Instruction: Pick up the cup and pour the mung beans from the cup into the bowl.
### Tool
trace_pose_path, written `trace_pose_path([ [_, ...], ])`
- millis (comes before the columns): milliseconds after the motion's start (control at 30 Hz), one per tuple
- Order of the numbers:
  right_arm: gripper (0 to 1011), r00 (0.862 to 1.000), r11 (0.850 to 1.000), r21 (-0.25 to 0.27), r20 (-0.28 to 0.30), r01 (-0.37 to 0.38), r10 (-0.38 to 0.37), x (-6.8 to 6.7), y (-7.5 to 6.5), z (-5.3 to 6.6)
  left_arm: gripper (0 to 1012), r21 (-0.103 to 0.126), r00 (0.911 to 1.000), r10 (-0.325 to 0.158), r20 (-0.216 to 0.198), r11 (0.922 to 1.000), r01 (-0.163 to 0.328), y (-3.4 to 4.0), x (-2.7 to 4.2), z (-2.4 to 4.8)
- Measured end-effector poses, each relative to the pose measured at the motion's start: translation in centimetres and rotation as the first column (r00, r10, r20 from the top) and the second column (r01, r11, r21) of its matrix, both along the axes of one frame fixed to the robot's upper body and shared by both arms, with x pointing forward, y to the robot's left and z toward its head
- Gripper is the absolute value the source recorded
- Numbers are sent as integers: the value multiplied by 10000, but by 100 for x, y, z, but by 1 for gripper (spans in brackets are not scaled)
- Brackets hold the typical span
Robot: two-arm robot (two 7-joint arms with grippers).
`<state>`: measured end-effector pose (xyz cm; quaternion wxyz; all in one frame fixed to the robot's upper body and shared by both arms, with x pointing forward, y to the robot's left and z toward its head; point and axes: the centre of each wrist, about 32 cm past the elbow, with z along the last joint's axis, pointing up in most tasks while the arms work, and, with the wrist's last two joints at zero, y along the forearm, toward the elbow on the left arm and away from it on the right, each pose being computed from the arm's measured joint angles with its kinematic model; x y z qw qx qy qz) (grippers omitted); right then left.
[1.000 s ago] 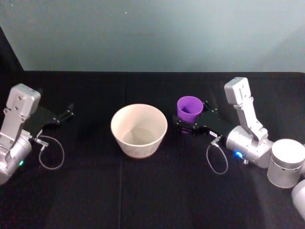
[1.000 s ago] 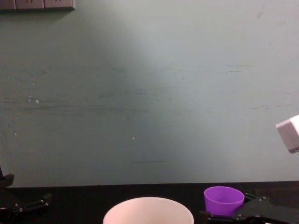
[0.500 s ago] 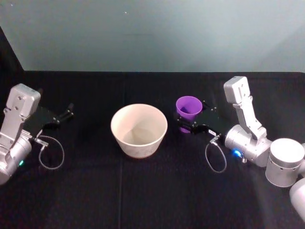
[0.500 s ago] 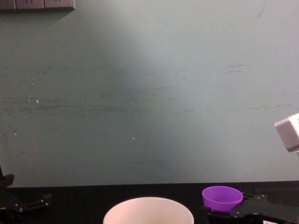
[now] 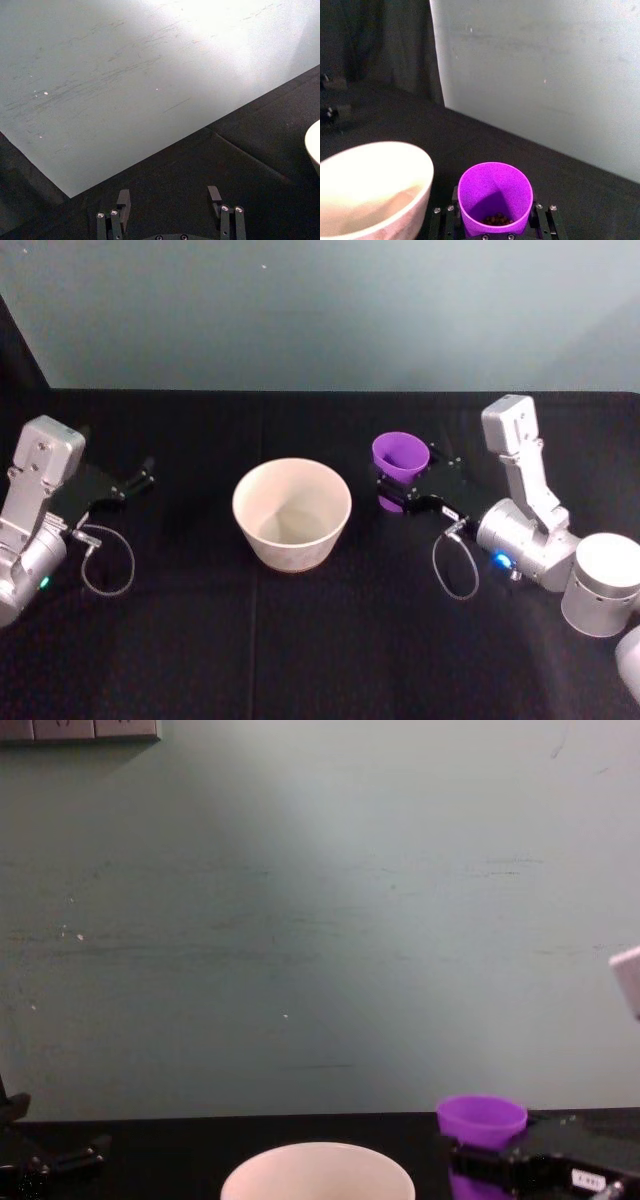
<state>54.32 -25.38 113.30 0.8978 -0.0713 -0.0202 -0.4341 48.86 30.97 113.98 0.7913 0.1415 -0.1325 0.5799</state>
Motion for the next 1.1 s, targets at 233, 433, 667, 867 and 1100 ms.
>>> trace_pose_path([
  [233, 726, 9986, 9989, 438, 497, 173, -195, -179, -16, 189, 1000, 0, 10000, 0, 1, 10000, 0, 0, 0, 0],
  [433, 728, 9975, 9963, 818, 636, 264, -316, -290, -25, 352, 1000, 0, 10000, 0, 1, 10000, 0, 0, 0, 0],
  [667, 726, 9979, 9941, 1074, 605, 179, -245, -343, -35, 509, 1000, 0, 10000, 0, 1, 10000, 0, 0, 0, 0],
  [867, 728, 9980, 9935, 1129, 593, 165, -233, -358, -29, 598, 1000, 1, 10000, 0, 0, 10000, 0, 0, 0, 0],
  [1100, 726, 9983, 9939, 1094, 533, 163, -223, -362, -35, 659, 1000, 0, 10000, 0, 1, 10000, 0, 0, 0, 0],
])
